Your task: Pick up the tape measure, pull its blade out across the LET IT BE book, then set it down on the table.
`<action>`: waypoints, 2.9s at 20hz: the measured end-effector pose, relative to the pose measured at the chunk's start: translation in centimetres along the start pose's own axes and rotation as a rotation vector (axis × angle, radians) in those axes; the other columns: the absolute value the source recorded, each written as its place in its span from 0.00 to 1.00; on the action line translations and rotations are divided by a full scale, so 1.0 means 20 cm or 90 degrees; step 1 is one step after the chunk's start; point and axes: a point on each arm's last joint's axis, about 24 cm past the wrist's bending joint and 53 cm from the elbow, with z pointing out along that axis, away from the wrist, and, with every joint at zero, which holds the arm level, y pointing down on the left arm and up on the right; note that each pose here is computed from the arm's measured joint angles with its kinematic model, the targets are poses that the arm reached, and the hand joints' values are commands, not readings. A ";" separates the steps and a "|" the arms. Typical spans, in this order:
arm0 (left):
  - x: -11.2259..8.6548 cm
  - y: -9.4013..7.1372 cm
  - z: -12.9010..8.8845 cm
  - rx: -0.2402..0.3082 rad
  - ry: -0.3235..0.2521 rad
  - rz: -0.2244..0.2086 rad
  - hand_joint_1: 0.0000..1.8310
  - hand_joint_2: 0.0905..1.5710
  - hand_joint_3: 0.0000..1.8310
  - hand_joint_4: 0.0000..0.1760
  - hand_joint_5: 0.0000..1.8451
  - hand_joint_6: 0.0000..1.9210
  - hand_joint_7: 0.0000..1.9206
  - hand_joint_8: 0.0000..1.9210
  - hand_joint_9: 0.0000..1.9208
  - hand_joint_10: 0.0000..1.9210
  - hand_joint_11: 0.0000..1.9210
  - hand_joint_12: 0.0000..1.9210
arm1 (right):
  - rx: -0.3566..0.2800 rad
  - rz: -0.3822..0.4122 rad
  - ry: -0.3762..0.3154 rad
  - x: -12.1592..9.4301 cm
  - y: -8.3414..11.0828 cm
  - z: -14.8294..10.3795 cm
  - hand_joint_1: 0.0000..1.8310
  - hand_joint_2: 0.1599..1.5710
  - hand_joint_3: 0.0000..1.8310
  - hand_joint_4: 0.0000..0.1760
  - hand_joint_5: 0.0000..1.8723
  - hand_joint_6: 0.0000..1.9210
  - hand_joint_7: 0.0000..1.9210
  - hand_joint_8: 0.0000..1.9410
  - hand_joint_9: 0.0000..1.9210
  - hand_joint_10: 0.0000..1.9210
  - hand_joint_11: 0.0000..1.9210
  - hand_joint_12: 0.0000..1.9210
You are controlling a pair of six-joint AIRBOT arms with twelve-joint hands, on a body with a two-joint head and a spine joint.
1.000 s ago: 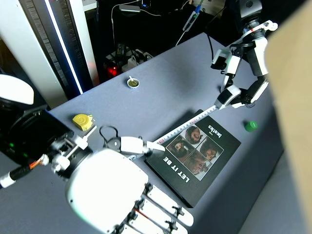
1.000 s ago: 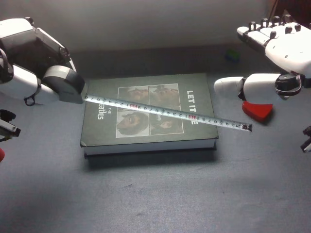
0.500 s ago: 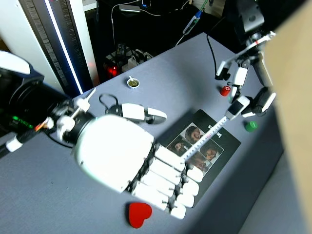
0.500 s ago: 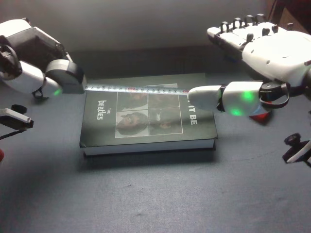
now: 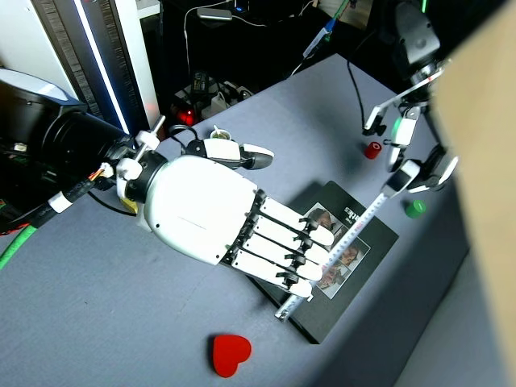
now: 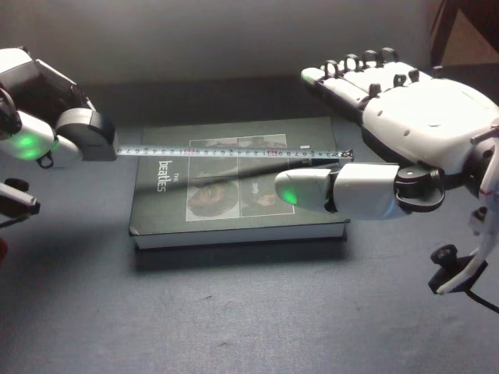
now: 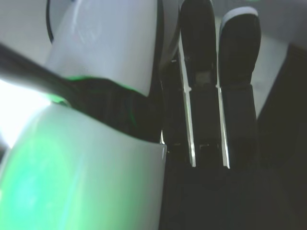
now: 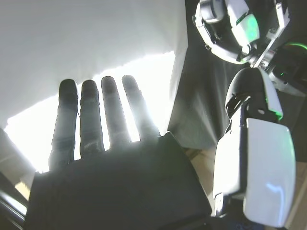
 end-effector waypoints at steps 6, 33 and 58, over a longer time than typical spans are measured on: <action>-0.04 0.06 0.00 -0.016 -0.009 -0.006 0.82 0.65 0.00 0.00 0.53 0.44 0.65 0.18 0.55 0.45 0.49 0.71 | 0.006 -0.003 0.008 0.03 -0.03 -0.01 0.00 0.58 0.00 0.00 0.00 0.00 0.00 0.00 0.00 0.00 0.00 0.15; 0.01 0.24 0.00 -0.056 0.004 -0.022 0.82 0.64 0.00 0.00 0.53 0.43 0.66 0.15 0.56 0.44 0.49 0.71 | -0.018 -0.013 0.016 0.08 -0.01 -0.03 0.00 0.60 0.00 0.00 0.02 0.00 0.03 0.00 0.01 0.00 0.00 0.21; 0.03 -0.03 -0.11 0.014 0.010 -0.023 0.82 0.64 0.00 0.00 0.52 0.44 0.68 0.12 0.56 0.45 0.50 0.71 | -0.029 -0.032 0.017 0.11 0.00 -0.04 0.00 0.61 0.00 0.00 0.02 0.00 0.04 0.00 0.03 0.00 0.00 0.21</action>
